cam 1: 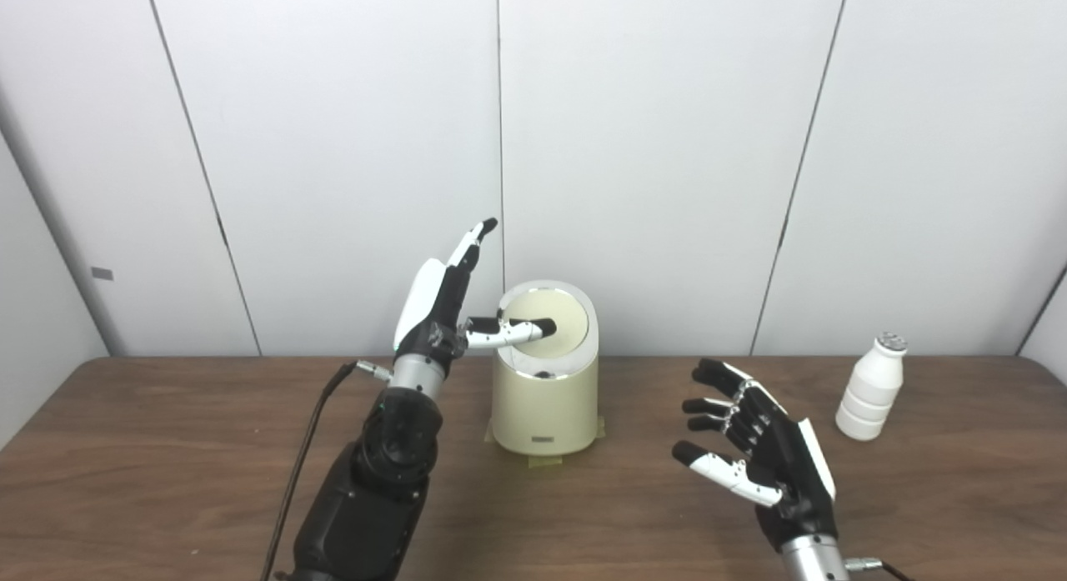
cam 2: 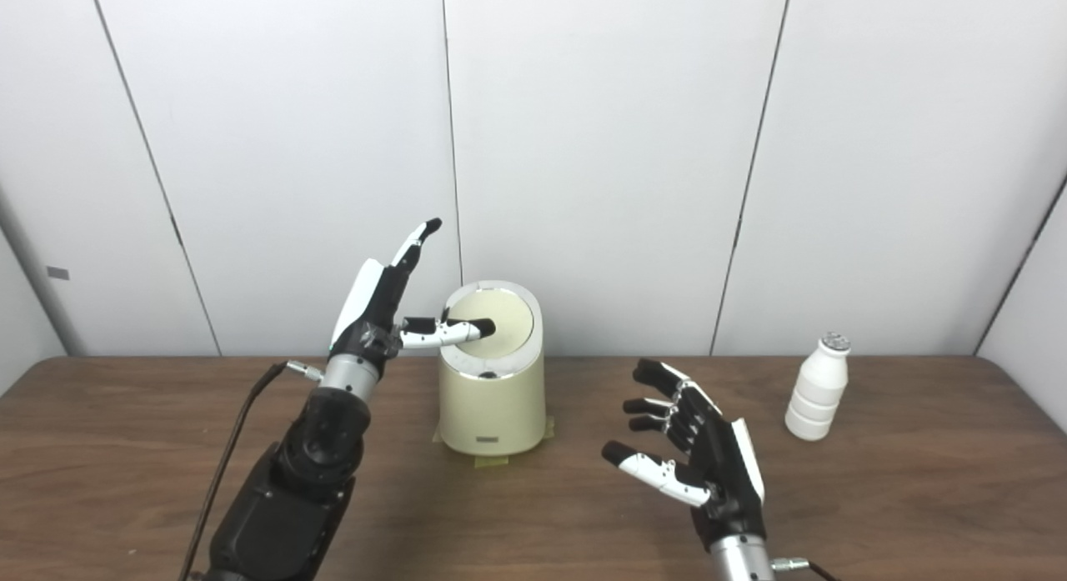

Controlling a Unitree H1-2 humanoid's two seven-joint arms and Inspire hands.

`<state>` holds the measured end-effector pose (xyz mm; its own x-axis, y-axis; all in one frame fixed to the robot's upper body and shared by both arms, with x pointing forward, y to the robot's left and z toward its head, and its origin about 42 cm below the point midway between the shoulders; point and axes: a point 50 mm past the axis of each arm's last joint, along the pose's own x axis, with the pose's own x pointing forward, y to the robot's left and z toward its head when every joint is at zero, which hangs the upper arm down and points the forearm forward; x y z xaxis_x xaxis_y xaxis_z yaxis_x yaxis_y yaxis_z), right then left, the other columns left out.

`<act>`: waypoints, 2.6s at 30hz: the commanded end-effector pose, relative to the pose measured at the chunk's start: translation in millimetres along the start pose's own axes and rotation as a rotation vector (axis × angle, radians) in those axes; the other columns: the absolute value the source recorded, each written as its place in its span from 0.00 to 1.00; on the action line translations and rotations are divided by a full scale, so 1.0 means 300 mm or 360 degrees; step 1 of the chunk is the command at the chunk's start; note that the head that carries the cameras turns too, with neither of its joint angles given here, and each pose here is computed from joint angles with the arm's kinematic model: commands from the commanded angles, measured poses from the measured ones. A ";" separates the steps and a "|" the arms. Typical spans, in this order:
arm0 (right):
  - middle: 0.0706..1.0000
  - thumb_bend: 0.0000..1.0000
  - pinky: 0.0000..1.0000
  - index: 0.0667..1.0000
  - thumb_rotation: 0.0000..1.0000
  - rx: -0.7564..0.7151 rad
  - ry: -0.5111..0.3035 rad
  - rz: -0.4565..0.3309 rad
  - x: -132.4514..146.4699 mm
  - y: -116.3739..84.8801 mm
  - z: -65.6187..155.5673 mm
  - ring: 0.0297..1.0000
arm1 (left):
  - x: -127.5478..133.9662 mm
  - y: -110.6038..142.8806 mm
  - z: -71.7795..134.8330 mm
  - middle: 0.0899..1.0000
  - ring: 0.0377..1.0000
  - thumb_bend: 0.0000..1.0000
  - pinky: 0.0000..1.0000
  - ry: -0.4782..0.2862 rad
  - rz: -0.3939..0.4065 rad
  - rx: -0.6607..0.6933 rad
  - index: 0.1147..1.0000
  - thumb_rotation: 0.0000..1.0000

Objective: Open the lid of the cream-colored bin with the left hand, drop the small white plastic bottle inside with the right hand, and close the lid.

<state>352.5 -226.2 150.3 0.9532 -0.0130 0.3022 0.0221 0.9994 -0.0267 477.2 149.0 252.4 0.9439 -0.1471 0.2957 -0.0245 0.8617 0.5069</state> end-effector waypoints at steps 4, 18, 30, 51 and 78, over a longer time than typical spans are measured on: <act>0.77 0.84 0.58 0.75 0.27 0.0018 -0.0131 -0.0004 0.038 0.013 0.059 0.64 | 0.091 0.038 0.113 1.00 1.00 0.90 1.00 -0.0158 0.0069 0.0065 1.00 0.15; 0.76 0.83 0.54 0.73 0.27 0.0011 -0.0154 -0.0021 0.040 0.024 0.064 0.62 | 0.122 0.015 0.073 1.00 1.00 0.84 0.99 -0.0064 0.0005 0.0207 1.00 0.13; 0.75 0.83 0.54 0.73 0.26 0.0027 -0.0166 -0.0024 0.039 0.033 0.082 0.62 | 0.122 -0.012 0.080 1.00 1.00 0.91 1.00 0.0020 -0.0172 0.0882 1.00 0.08; 0.75 0.82 0.52 0.73 0.27 0.0032 -0.0162 -0.0024 0.045 0.026 0.067 0.62 | 0.074 0.086 0.153 0.94 0.90 0.75 0.72 -0.0181 0.0113 0.0686 0.94 0.21; 0.76 0.83 0.56 0.73 0.23 0.0029 -0.0125 -0.0009 0.044 -0.003 0.061 0.63 | -0.490 0.240 -0.124 0.73 0.68 0.81 0.55 0.0027 0.0229 -0.0459 0.77 0.32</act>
<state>353.9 -226.4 151.3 0.9518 -0.0325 0.3049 0.0346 0.9994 -0.0016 348.3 254.1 197.4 0.9714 0.0201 0.2365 -0.0753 0.9711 0.2266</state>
